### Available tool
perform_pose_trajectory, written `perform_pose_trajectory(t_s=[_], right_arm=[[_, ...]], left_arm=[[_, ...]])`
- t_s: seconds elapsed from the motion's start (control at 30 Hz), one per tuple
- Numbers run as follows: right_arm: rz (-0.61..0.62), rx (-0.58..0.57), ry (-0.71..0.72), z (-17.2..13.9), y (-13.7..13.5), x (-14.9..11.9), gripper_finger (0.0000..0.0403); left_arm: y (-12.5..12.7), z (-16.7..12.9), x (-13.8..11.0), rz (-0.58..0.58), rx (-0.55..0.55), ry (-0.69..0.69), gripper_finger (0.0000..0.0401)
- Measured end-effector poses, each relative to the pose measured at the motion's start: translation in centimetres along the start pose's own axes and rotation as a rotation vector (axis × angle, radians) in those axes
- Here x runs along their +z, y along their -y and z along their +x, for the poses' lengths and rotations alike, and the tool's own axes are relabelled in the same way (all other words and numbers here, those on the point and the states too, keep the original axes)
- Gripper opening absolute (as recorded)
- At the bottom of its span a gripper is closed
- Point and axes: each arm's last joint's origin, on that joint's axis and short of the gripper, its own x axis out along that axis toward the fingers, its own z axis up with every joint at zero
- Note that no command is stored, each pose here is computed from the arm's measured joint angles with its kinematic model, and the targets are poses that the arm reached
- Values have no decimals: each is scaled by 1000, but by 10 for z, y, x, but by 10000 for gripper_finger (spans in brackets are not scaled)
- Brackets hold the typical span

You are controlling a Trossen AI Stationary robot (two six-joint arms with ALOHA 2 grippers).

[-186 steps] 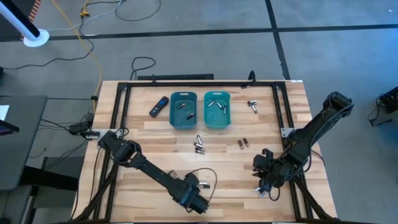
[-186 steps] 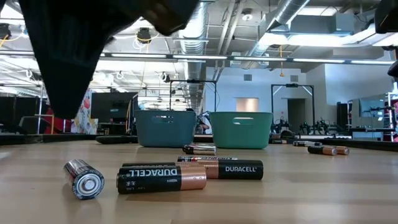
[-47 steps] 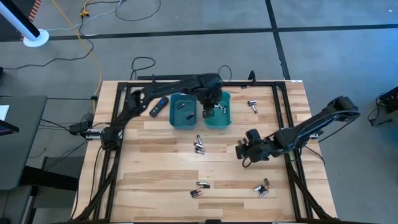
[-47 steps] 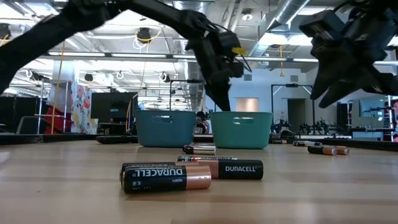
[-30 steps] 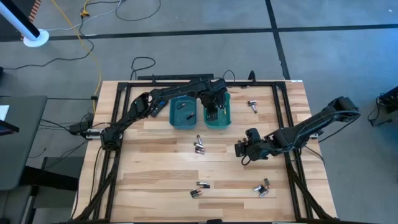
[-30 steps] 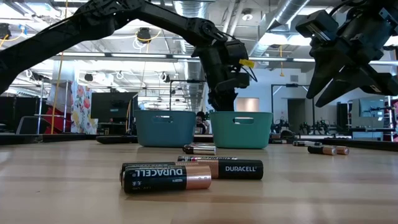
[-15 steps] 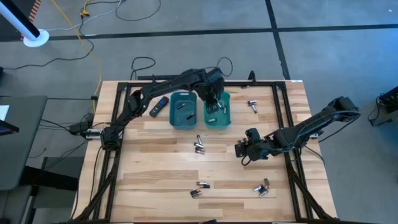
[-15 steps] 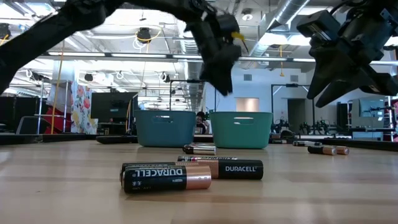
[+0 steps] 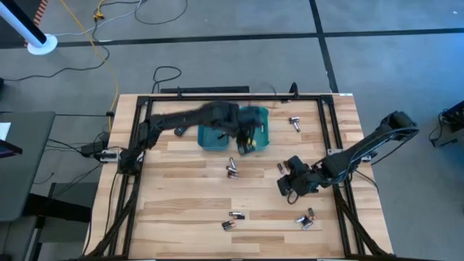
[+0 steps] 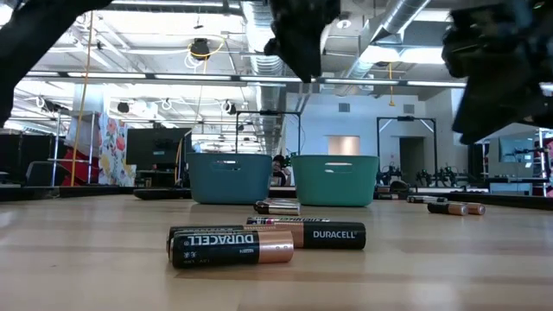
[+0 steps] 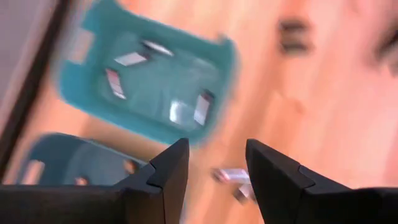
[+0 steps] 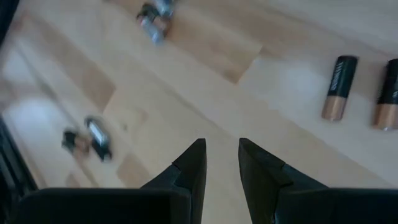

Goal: Sort batteries
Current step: Put the black battery into the blue bin

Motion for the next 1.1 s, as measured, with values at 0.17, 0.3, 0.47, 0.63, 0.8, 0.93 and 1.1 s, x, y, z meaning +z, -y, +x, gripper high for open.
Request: perform_pose_trajectory(t_s=[0.17,0.3,0.47,0.63,0.8,0.93,1.1], right_arm=[[-150,25,-29,-5,-2,-12,111],[-253,38,-40,-7,-3,-17,111],[-283,40,-44,-8,-2,-19,111],[-284,41,-44,-8,-3,-19,111],[-305,45,-57,-10,-2,-24,111],[-323,50,-67,-12,-2,-28,111],[-324,53,-70,-13,-2,-29,111]], left_arm=[[55,1,-27,34,-3,-107,154],[91,7,-51,38,40,-166,154],[132,15,-88,73,81,-243,154],[156,14,-133,52,160,-311,154],[156,-7,-184,-78,214,-318,154],[147,-22,-221,-264,198,-133,154],[150,-14,-243,-437,-10,144,154]])
